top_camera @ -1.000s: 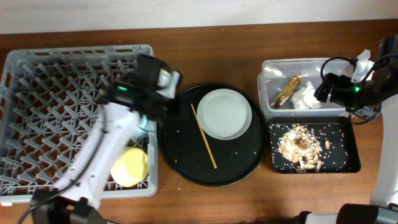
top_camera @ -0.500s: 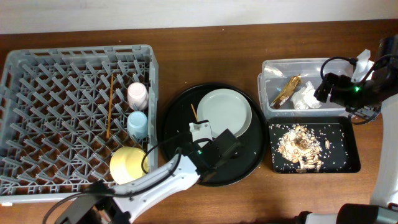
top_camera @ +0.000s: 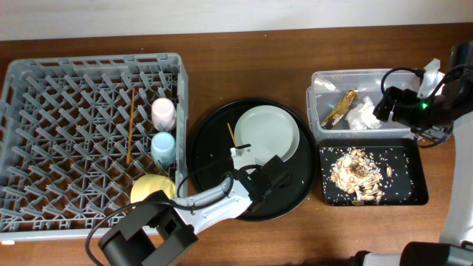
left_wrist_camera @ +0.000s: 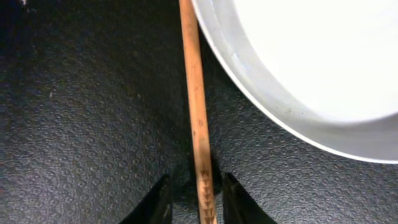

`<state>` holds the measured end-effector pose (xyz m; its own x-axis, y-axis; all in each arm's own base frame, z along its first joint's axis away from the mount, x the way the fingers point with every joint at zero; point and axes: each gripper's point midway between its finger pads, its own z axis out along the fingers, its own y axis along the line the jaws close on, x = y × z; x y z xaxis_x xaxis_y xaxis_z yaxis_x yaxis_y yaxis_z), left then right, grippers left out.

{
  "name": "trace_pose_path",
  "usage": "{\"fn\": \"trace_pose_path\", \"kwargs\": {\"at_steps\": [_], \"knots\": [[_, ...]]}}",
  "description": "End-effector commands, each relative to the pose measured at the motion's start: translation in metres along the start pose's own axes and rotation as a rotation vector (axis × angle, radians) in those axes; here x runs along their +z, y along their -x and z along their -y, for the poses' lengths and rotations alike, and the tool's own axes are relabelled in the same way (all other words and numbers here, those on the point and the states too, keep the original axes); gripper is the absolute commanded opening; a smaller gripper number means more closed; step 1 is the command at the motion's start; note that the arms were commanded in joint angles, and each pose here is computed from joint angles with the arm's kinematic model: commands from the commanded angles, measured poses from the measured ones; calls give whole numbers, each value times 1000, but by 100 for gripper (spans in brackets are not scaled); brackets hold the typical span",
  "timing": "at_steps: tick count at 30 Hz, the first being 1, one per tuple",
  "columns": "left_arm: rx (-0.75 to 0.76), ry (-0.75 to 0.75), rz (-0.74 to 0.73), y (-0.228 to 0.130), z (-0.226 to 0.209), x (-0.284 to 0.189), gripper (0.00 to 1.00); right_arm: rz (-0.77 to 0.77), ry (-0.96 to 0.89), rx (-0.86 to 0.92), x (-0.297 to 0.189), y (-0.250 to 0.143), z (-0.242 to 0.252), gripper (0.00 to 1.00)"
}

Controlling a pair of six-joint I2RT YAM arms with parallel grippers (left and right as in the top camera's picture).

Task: Sort waste into correct bins and load items into the dishwasher rack
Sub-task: 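Grasp the last chopstick and stand it in the rack with left gripper, then move the left gripper to the white plate and grasp its rim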

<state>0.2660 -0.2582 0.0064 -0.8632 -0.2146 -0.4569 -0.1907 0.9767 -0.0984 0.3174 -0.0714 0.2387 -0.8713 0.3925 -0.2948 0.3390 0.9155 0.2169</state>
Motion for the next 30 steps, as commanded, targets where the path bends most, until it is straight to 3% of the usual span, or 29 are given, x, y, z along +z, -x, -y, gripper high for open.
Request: {"fn": "trace_pose_path", "kwargs": {"at_steps": [1,4,8,10,13,15,17,20,22,24,26,28,30], "knots": [[9,45,-11,-6,-10,8,5,21,-8,-3,-6,3,1,99],[2,49,13,5,-13,-8,1,21,-8,-3,-6,3,1,99],[-97,129,298,95,-64,-91,1,21,-8,-3,-6,3,1,99],[47,163,393,134,-93,-130,1,21,-8,-3,-6,3,1,99],[221,337,486,183,-155,-168,1,21,-8,-3,-6,3,1,99],[252,472,444,202,-202,-165,0,21,-8,-3,-6,3,1,99],[185,484,371,213,-236,-146,1,21,-8,-3,-6,3,1,99],[312,352,296,232,-242,-109,0,21,-8,-3,-6,3,1,99],[319,303,265,239,-253,-85,0,21,-8,-3,-6,3,1,99],[307,275,218,235,-259,-64,0,21,-8,-3,-6,3,1,99],[389,215,135,223,-252,-36,0,21,-8,-3,-6,3,1,99],[388,215,140,224,-252,-34,0,21,-8,-3,-6,3,1,99],[342,207,220,243,-247,-55,13,21,-8,-3,-6,3,1,99]]}}
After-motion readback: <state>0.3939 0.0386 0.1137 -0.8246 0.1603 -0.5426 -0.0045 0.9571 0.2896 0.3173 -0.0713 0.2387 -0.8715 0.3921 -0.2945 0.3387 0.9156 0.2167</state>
